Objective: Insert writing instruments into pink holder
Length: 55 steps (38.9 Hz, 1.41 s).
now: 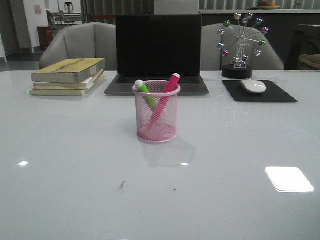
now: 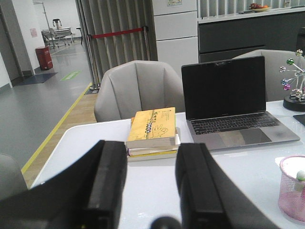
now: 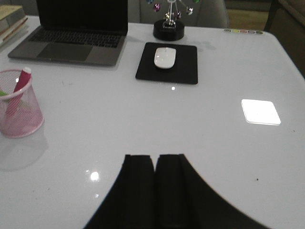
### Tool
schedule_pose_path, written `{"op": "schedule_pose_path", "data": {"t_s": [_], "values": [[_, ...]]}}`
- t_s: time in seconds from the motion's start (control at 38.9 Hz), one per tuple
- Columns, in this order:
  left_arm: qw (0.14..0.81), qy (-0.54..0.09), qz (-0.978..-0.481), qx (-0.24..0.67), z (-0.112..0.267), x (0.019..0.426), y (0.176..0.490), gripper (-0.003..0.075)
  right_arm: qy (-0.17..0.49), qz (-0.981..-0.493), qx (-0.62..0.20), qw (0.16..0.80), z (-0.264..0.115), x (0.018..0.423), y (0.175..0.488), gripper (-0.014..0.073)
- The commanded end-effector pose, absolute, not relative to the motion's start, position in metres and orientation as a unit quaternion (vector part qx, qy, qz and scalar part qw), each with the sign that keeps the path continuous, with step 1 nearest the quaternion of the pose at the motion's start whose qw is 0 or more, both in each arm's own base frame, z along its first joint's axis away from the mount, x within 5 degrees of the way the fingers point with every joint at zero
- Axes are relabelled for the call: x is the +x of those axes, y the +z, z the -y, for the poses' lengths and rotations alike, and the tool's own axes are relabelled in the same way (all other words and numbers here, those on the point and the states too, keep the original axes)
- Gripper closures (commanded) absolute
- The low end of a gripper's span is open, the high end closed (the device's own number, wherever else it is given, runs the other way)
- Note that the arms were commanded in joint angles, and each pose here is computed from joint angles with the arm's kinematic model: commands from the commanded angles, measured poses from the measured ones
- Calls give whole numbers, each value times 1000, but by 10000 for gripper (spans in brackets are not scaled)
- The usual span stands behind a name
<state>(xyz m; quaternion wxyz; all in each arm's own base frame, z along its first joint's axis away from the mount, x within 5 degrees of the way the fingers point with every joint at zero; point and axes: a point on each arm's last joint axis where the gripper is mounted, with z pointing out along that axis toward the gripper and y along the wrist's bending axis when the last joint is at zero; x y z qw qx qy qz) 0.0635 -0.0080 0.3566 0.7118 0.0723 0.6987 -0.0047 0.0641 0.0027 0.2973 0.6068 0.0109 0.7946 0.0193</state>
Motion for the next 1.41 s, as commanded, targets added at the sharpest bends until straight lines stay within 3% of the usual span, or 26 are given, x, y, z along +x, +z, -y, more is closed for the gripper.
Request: {"op": "schedule_pose_path", "data": {"t_s": [0.0, 0.51, 0.98, 1.39], "values": [[749, -6, -660, 62, 7, 62, 373, 390, 9, -744, 26, 667, 0, 62, 305, 571], [749, -6, -660, 62, 7, 62, 373, 390, 9, -702, 39, 711, 2, 55, 241, 571], [749, -6, -660, 62, 7, 62, 373, 390, 8, -720, 41, 693, 2, 57, 195, 571], [749, -6, -660, 62, 7, 62, 373, 390, 8, -727, 41, 686, 2, 57, 192, 571]]}}
